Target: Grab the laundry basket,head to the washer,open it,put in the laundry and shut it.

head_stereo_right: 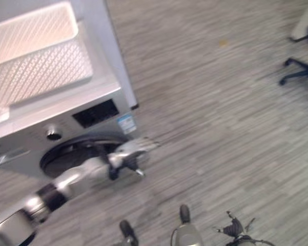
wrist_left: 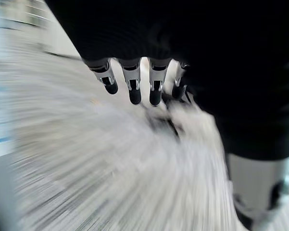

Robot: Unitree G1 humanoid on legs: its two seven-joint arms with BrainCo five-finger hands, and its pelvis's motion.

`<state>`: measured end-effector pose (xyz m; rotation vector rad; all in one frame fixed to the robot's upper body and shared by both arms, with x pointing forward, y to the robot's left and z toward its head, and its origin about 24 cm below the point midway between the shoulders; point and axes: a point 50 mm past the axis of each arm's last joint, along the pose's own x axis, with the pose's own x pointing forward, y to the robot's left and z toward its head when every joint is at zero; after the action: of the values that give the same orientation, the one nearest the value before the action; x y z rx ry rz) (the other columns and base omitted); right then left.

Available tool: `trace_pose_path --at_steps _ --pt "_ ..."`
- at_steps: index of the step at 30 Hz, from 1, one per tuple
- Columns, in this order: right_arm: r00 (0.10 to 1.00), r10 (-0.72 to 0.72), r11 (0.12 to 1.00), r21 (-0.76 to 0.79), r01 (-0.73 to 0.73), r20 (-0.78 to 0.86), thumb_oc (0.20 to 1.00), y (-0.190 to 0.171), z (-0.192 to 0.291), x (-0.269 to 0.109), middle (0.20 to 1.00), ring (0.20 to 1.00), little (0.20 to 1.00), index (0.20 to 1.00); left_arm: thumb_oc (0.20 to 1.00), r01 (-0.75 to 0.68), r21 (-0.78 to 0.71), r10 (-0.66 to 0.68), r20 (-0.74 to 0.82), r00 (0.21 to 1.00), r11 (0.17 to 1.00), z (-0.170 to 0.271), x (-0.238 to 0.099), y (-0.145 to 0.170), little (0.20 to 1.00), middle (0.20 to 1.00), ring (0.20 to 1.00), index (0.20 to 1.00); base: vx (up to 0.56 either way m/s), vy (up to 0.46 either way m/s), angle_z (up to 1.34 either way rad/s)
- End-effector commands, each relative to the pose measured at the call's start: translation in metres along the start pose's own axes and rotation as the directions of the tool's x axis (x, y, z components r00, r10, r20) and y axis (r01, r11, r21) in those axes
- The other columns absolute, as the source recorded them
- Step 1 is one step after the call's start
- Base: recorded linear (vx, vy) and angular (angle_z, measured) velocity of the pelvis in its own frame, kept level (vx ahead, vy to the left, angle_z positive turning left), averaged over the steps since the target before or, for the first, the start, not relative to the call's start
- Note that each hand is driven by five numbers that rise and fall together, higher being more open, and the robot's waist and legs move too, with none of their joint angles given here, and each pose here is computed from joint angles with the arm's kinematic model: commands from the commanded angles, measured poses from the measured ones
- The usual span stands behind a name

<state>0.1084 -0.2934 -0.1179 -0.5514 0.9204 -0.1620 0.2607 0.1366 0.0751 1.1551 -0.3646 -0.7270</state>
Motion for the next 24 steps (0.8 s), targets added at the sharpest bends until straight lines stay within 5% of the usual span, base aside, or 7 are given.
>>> trace_pose_path --at_steps 1,6,10,13,15,19,24 --pt "0.991 -0.038 0.995 0.094 0.027 0.126 1.0 -0.004 0.048 0.016 1.0 1.0 1.0 1.0 1.0 0.021 -0.315 -0.046 -0.071 0.996 0.949 -0.014 0.005 -0.028 1.0 1.0 1.0 1.0 -0.02 0.058 0.34" --pt "0.982 -0.035 0.995 0.098 0.017 0.186 1.0 -0.014 0.078 0.022 1.0 1.0 1.0 1.0 1.0 0.291 -0.397 -0.39 -0.195 0.9 0.87 -0.036 -0.041 -0.07 1.0 1.0 1.0 1.0 0.04 0.062 0.18" --pt "0.977 -0.026 0.995 0.1 0.005 0.21 1.0 -0.013 0.085 0.022 1.0 1.0 1.0 1.0 1.0 0.217 -0.418 -0.334 -0.23 0.914 0.882 -0.042 -0.041 -0.061 1.0 1.0 1.0 1.0 0.02 0.011 0.03" --pt "0.965 -0.006 0.997 0.079 -0.015 0.264 1.0 -0.003 0.103 0.022 1.0 1.0 1.0 1.0 1.0 0.044 -0.237 -0.134 -0.378 0.916 0.97 -0.063 0.013 -0.047 1.0 1.0 1.0 1.0 -0.05 0.007 -0.05" --pt "0.952 -0.01 0.999 0.041 -0.003 0.305 1.0 -0.001 0.118 0.023 1.0 1.0 1.0 1.0 1.0 0.079 -0.112 -0.125 -0.495 0.86 0.991 -0.083 0.033 -0.046 1.0 1.0 1.0 1.0 -0.06 0.025 -0.06" --pt "0.907 -0.014 1.0 0.014 0.009 0.421 1.0 0.005 0.158 0.021 1.0 1.0 1.0 1.0 1.0 0.031 0.14 0.078 -0.707 0.702 0.99 -0.123 0.049 0.044 1.0 1.0 1.0 1.0 -0.08 0.015 -0.33" --pt "0.826 -0.05 0.994 0.108 -0.012 0.562 1.0 -0.005 0.179 0.004 1.0 1.0 1.0 1.0 1.0 -0.25 0.379 0.453 -0.78 0.431 0.891 -0.143 -0.015 0.203 1.0 1.0 1.0 1.0 -0.04 -0.019 -0.28"
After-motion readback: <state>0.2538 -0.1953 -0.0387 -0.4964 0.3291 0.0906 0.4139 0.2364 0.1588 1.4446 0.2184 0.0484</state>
